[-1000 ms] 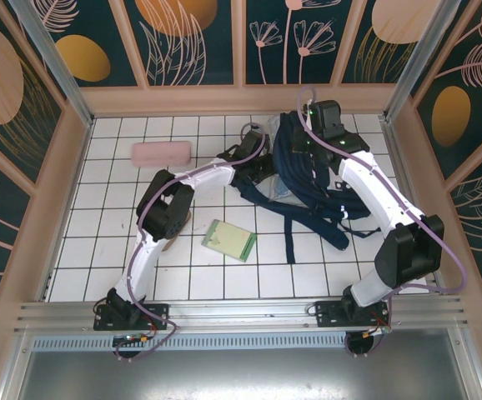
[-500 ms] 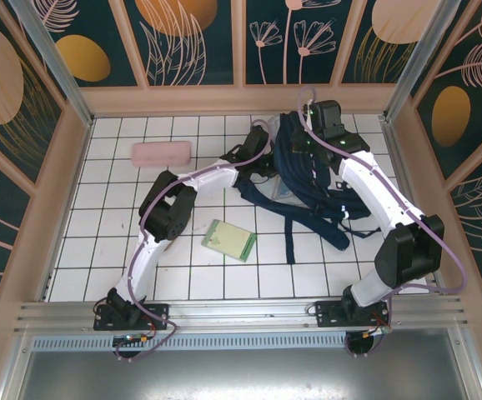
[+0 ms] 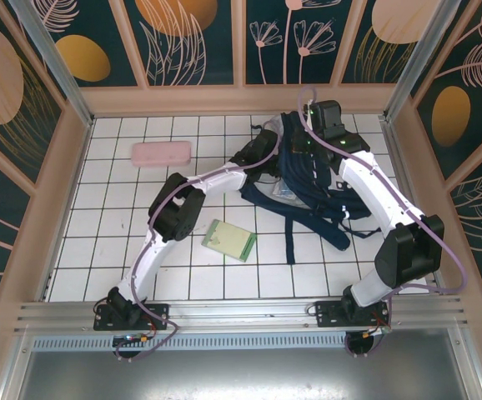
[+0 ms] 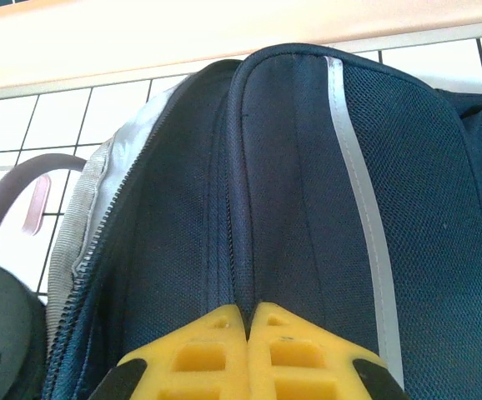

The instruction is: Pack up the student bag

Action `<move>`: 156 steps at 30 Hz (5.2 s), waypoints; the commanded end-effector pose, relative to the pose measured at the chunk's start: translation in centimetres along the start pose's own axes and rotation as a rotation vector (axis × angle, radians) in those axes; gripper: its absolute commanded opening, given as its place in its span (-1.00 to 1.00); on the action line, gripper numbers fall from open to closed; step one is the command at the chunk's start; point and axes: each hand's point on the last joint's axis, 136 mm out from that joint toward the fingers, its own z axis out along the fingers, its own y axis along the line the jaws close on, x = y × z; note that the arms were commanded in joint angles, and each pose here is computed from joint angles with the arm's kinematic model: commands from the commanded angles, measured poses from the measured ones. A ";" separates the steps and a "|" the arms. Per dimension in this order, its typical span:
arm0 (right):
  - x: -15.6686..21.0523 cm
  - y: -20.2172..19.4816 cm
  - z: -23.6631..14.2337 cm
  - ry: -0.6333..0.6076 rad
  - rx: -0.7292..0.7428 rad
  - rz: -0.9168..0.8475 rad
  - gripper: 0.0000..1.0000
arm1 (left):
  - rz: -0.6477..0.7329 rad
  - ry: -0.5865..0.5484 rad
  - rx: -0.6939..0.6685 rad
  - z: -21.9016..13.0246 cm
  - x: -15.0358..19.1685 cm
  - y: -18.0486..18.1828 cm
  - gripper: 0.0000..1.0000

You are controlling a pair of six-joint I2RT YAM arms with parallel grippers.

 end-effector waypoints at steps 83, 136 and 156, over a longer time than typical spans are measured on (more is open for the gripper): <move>-1.1 -1.6 -1.0 -0.064 0.002 0.053 -1.00 | 0.111 0.086 0.036 0.3 1.7 -1.5 0.00; 1.4 -4.0 0.4 -0.017 0.060 0.076 -1.00 | 0.057 -0.025 -0.223 -5.1 -0.2 2.1 0.50; 5.7 1.8 0.8 0.070 -0.038 -0.013 -0.29 | 0.074 -0.123 -0.604 -21.9 3.8 9.7 0.19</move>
